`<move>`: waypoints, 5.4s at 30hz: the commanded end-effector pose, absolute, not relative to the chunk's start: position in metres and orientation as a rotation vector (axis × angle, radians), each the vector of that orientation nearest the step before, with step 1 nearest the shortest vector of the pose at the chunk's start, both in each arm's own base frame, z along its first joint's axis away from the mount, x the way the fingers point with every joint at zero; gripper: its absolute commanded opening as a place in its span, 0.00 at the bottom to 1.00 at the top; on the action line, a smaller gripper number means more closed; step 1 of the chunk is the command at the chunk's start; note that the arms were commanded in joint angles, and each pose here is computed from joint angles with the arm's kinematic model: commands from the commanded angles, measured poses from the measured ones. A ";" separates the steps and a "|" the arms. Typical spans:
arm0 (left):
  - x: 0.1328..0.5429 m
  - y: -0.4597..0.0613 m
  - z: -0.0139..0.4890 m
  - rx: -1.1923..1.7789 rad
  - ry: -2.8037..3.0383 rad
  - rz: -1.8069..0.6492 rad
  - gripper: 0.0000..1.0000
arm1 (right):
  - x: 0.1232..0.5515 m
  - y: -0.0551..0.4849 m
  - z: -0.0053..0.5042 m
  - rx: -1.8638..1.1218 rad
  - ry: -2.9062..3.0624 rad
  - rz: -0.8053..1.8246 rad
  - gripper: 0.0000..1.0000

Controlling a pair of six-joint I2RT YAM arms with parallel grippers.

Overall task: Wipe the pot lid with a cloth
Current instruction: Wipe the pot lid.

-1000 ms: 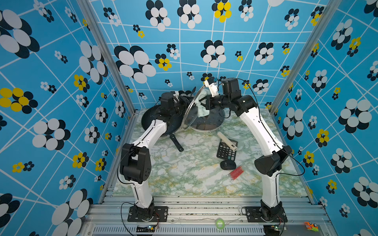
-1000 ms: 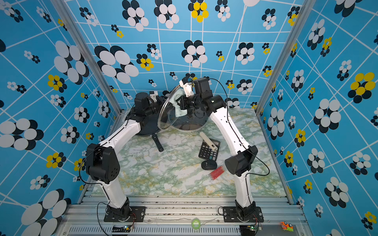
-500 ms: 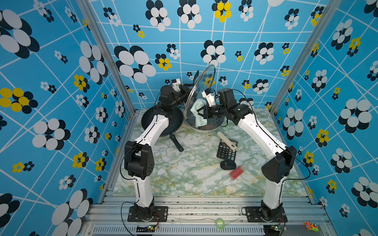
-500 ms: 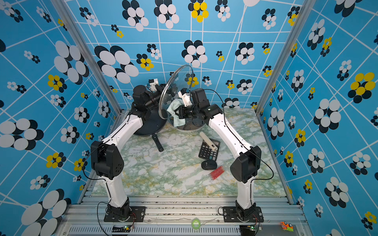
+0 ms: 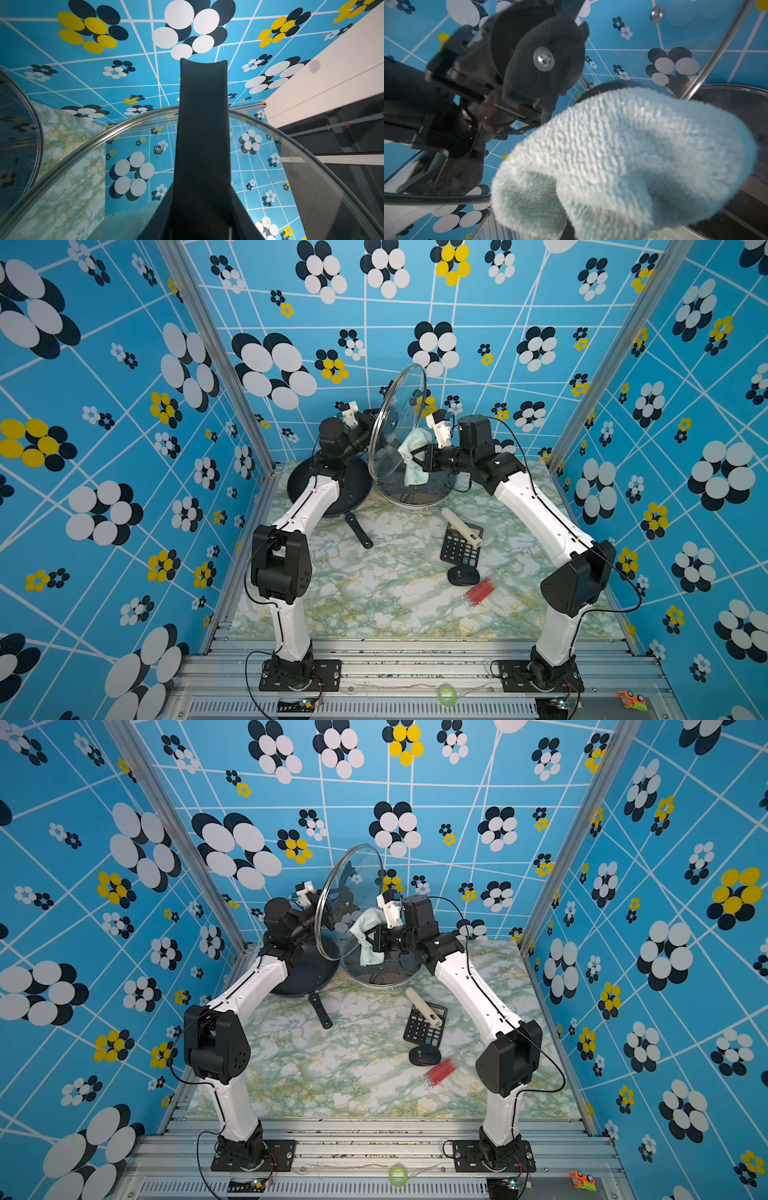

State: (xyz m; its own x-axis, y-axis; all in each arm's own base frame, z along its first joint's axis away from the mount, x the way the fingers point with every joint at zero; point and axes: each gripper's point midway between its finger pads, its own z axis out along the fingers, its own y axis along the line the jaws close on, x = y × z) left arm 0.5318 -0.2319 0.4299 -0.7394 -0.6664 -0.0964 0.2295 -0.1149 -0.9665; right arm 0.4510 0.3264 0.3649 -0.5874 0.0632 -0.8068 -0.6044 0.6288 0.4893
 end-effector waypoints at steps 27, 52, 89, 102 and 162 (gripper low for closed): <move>0.516 -0.260 0.487 -0.410 1.329 -2.177 0.00 | 0.435 0.359 0.397 -0.519 1.890 1.102 0.00; 0.510 -0.269 0.488 -0.376 1.276 -2.272 0.00 | 0.456 0.353 0.381 -0.438 1.939 1.144 0.00; 0.520 -0.279 0.479 -0.347 1.368 -2.217 0.00 | 0.405 0.367 0.462 -0.678 1.756 1.021 0.00; 0.480 -0.296 0.495 -0.103 1.443 -2.283 0.00 | 0.521 0.283 0.473 -0.343 1.728 0.864 0.00; 0.488 -0.279 0.538 0.031 1.317 -2.317 0.00 | 0.528 0.289 0.366 -0.306 1.969 0.875 0.00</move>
